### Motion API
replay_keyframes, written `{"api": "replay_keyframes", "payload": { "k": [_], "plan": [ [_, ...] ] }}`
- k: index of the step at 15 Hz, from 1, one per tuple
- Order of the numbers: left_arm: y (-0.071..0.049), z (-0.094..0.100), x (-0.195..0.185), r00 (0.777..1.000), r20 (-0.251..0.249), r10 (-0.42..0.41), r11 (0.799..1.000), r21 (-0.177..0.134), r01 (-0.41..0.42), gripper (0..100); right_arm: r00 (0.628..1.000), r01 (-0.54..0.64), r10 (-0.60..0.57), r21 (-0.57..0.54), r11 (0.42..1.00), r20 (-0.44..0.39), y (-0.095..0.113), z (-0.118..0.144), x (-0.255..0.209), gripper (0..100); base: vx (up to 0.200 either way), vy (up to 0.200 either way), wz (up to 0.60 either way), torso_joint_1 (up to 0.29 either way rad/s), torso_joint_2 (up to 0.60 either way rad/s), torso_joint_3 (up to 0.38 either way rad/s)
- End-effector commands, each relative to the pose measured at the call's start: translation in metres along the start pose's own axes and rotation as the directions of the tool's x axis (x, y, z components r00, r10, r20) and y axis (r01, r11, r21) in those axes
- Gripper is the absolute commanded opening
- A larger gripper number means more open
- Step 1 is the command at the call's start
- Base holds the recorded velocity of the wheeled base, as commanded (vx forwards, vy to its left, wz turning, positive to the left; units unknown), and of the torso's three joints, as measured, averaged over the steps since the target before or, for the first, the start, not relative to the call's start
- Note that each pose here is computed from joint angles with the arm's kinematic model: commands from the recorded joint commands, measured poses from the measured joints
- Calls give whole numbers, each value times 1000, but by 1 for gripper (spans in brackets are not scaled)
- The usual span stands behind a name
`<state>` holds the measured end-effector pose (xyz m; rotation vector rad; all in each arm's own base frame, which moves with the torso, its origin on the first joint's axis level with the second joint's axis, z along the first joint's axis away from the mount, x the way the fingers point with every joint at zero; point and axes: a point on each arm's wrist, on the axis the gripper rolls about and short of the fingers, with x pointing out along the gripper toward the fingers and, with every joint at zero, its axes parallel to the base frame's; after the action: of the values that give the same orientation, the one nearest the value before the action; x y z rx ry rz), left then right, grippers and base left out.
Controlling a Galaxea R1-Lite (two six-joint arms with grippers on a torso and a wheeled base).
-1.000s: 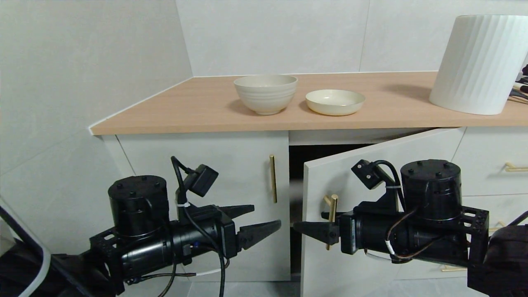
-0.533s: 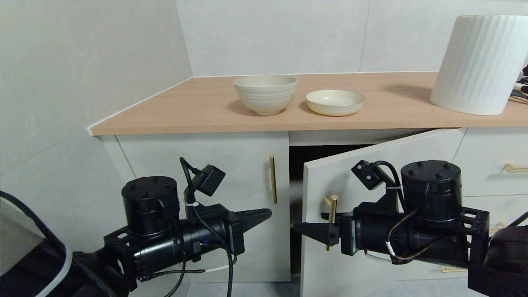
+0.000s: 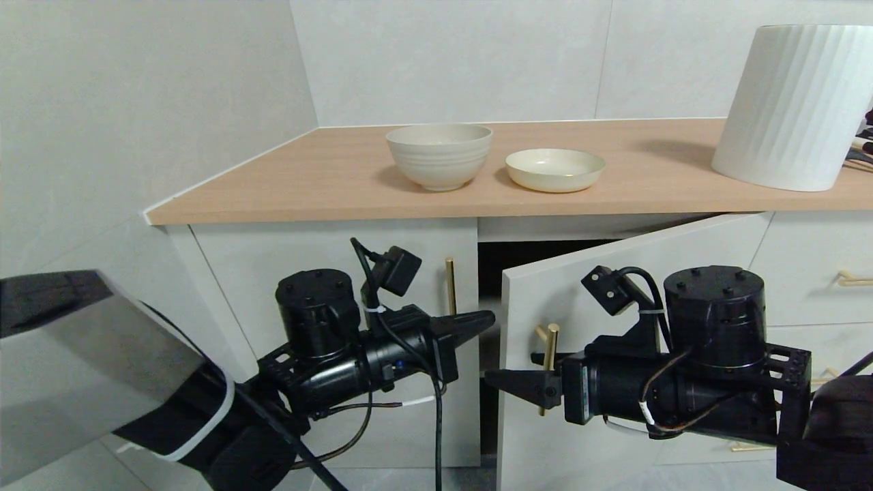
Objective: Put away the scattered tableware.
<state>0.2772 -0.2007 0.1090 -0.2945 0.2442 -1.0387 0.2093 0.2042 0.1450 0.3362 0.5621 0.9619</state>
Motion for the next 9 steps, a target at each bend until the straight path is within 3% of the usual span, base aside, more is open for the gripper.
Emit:
{"api": "replay_keyframes", "payload": {
  "k": [1,3,9],
  "plan": [
    [8,-29,20,1000,-24,4,1000,-9,-5,0,1000,2,-2,1,1000,-2,0,-1,-1,100,0,0,0,0,0,0],
    [10,-36,30,1000,19,22,1000,7,-22,0,1000,4,-4,1,1000,0,0,0,-1,100,0,0,0,0,0,0],
    [-1,-38,35,999,33,-3,1000,18,2,0,999,31,-30,-53,998,13,-5,-1,-13,100,0,0,0,0,0,0]
  ]
}}
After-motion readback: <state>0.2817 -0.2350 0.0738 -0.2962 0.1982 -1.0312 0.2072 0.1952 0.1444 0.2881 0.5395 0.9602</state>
